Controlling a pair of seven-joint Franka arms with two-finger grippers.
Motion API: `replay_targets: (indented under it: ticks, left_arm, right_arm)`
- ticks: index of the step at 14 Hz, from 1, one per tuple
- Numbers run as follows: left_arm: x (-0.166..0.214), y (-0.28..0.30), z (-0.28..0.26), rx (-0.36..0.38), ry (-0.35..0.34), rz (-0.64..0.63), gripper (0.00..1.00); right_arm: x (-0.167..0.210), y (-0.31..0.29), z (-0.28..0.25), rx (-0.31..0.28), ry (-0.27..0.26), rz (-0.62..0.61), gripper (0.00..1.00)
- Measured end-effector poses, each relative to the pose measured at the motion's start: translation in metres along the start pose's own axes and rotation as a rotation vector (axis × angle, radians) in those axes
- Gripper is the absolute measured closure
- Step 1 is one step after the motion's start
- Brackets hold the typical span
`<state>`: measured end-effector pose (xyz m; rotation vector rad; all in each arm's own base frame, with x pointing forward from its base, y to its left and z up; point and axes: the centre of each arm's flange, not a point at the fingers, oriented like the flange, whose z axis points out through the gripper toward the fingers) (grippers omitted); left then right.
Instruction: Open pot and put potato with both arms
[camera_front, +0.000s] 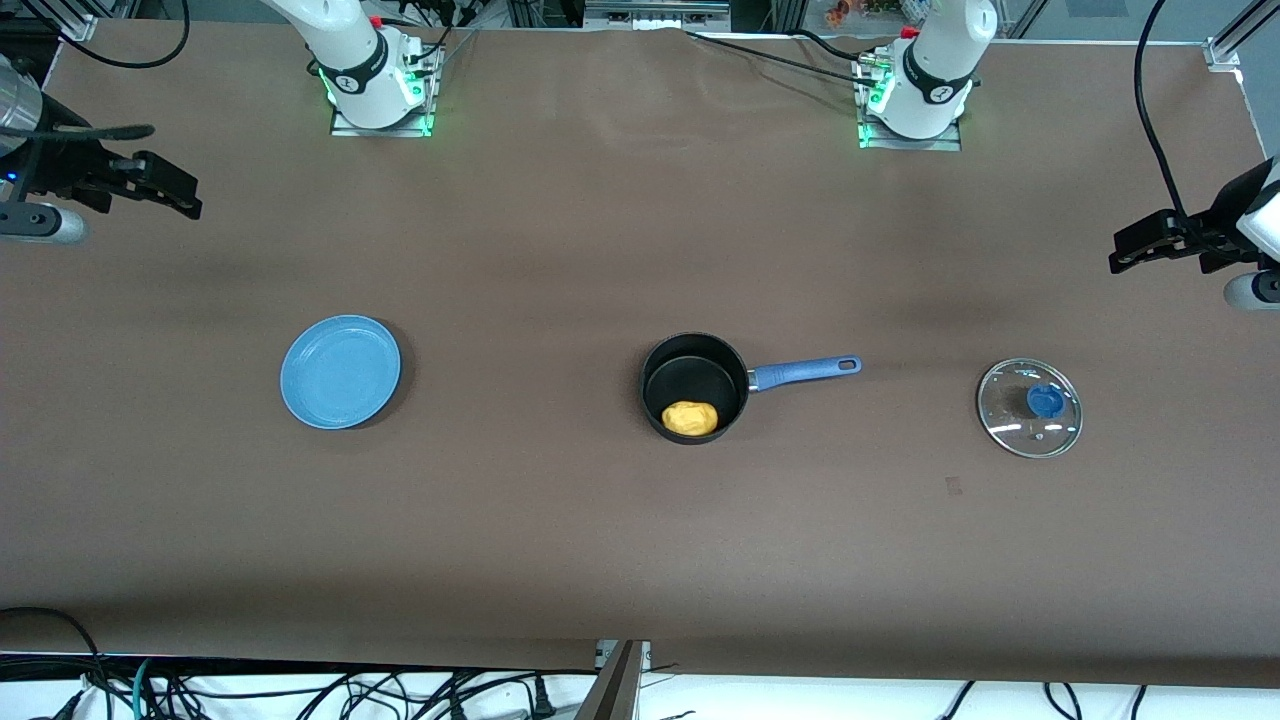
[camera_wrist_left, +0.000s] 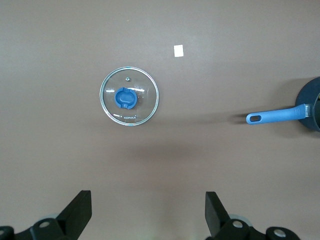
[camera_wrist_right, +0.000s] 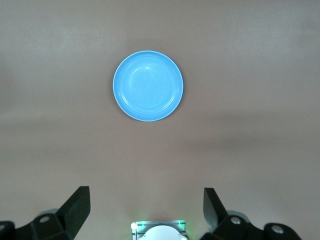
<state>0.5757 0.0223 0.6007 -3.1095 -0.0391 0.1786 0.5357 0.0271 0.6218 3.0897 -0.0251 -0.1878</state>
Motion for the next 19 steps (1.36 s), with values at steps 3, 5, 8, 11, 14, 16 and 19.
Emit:
replay_targets:
  ticks: [3,5,8,11,14,16,19]
  left_arm:
    - [0.000,0.000,0.000,0.000,0.000,0.000,0.00]
    - [0.000,0.001,0.000,0.000,0.000,0.001,0.00]
    - [0.000,0.001,0.000,0.000,0.001,0.001,0.00]
    - [0.000,0.001,0.000,0.000,0.001,0.001,0.00]
    - [0.000,0.001,0.000,0.000,0.000,0.001,0.00]
    - [0.000,0.001,-0.001,0.000,0.003,0.001,0.00]
    - [0.001,0.001,-0.002,0.000,0.004,0.001,0.00]
  right_arm:
    - [0.001,0.000,0.000,-0.001,0.000,-0.013,0.00]
    - [0.002,0.000,0.001,-0.002,-0.002,-0.014,0.00]
    - [0.005,-0.001,0.001,-0.003,0.000,-0.014,0.00]
    - [0.006,-0.001,0.002,-0.004,-0.001,-0.015,0.00]
    - [0.014,-0.006,0.005,-0.008,-0.006,-0.021,0.00]
    - [0.017,-0.009,0.006,-0.009,-0.006,-0.024,0.00]
    - [0.017,-0.010,0.004,-0.010,-0.002,-0.026,0.00]
